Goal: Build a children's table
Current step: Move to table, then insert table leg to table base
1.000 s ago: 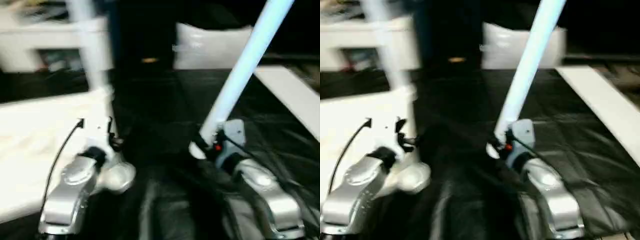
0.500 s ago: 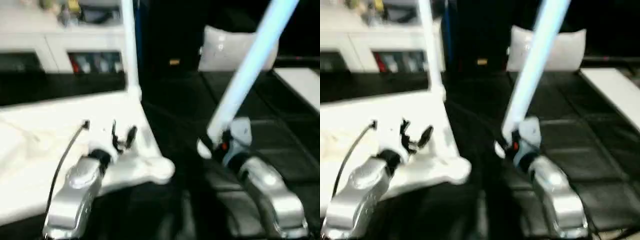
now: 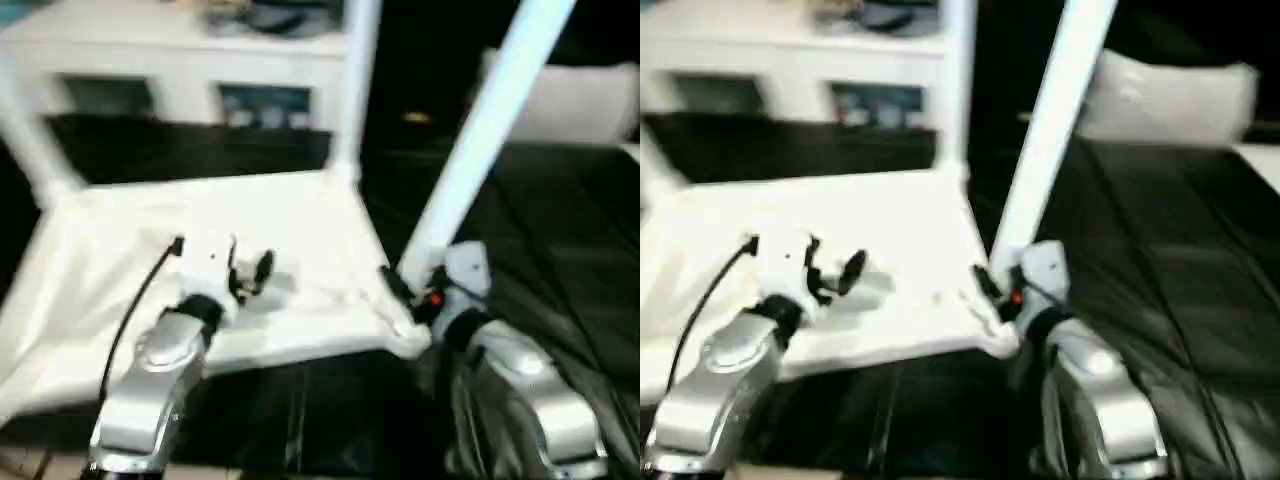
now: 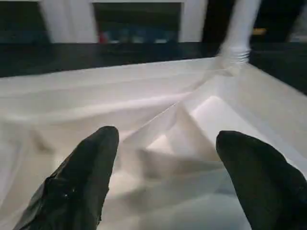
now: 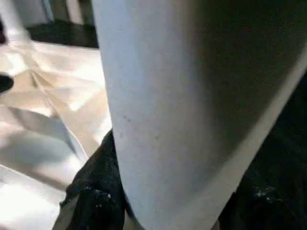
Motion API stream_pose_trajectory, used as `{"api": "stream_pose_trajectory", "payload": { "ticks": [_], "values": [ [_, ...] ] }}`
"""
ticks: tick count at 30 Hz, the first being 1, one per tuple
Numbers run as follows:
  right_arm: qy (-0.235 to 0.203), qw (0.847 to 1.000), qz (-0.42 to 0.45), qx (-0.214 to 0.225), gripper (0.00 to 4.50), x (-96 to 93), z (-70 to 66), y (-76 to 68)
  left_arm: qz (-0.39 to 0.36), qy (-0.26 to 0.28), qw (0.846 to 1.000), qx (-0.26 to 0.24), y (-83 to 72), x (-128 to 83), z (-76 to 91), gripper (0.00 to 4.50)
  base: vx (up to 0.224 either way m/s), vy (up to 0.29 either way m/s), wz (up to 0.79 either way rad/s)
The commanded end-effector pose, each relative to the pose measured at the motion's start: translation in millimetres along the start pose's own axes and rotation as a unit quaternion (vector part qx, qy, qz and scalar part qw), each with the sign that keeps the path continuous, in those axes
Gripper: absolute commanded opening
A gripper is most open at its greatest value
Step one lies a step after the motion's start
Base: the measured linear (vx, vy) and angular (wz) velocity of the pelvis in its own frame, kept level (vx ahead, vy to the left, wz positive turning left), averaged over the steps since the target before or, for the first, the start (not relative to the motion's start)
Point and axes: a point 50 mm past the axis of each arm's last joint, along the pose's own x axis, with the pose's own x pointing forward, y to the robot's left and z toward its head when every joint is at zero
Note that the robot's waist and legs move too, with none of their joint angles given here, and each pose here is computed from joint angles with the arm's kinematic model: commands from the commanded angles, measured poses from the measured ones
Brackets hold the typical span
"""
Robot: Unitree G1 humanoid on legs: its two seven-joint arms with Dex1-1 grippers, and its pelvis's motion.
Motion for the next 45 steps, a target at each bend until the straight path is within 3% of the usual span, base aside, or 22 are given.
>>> {"api": "stream_pose_trajectory", "payload": {
  "ticks": [1,6,10,11,13,14,15,17,18,20,22,26,33,39,45],
  "values": [
    [-0.006,1.0,-0.026,-0.009,1.92,-5.3,2.2,-12.9,-0.008,0.006,1.0,-0.001,-6.0,2,-0.5,3.81,-0.012,-0.217,0.09],
    [-0.035,0.998,-0.045,0.001,1.92,-8.0,9.2,-19.8,-0.047,-0.002,0.999,0.012,-10.9,3,1.6,3.81,0.008,-0.142,-0.02],
    [-0.039,0.999,-0.038,-0.001,1.92,-9.8,10.3,-22.0,-0.129,-0.002,0.991,0.041,-18.8,4,1.6,3.81,0.0,0.0,0.0],
    [-0.065,0.997,-0.05,-0.015,1.92,-9.9,14.0,-24.3,-0.175,-0.007,0.984,0.041,-23.3,5,3.6,3.81,-0.001,0.051,-0.04],
    [-0.076,0.994,-0.065,-0.035,1.92,-10.4,16.0,-27.9,-0.251,-0.013,0.967,0.048,-30.0,6,7.5,3.64,-0.004,0.052,-0.04],
    [-0.069,0.995,-0.064,-0.023,1.92,-11.3,15.3,-30.3,-0.292,-0.011,0.954,0.065,-33.4,7,9.1,3.53,-0.014,0.053,-0.01],
    [-0.046,0.998,-0.043,-0.001,1.92,-13.5,13.2,-32.6,-0.353,0.001,0.931,0.092,-38.4,10,10.0,3.46,-0.014,0.053,-0.01],
    [-0.04,0.999,-0.021,0.009,1.92,-15.8,12.7,-33.1,-0.392,0.018,0.912,0.116,-40.9,12,8.8,3.4,-0.009,0.025,0.0],
    [-0.04,0.999,-0.021,0.009,1.92,-15.8,12.7,-33.1,-0.392,0.018,0.912,0.116,-40.9,12,8.8,3.26,0.0,0.0,0.0],
    [-0.046,0.999,-0.006,0.006,1.92,-19.4,12.4,-34.6,-0.452,0.063,0.877,0.149,-45.3,16,2.3,2.98,0.0,0.0,0.0],
    [-0.056,0.998,0.002,-0.004,1.92,-21.0,12.9,-35.6,-0.488,0.096,0.856,0.142,-50.9,18,-1.7,2.95,0.0,0.0,0.0],
    [-0.069,0.998,-0.007,-0.009,1.92,-23.6,14.2,-38.7,-0.52,0.129,0.829,0.159,-56.1,20,-6.4,2.54,0.0,0.0,0.0],
    [-0.048,0.999,0.008,0.018,1.92,-32.2,12.4,-45.1,-0.523,0.142,0.821,0.18,-66.7,31,-6.4,2.11,0.0,0.0,0.0],
    [-0.052,0.998,0.006,0.016,1.92,-29.0,14.6,-45.7,-0.516,0.15,0.821,0.191,-69.1,36,-9.8,1.42,0.0,0.0,0.0],
    [-0.041,0.999,0.022,0.006,1.92,-27.5,14.6,-41.0,-0.521,0.148,0.813,0.213,-69.9,39,-9.4,1.02,0.0,0.0,0.0]
  ]
}}
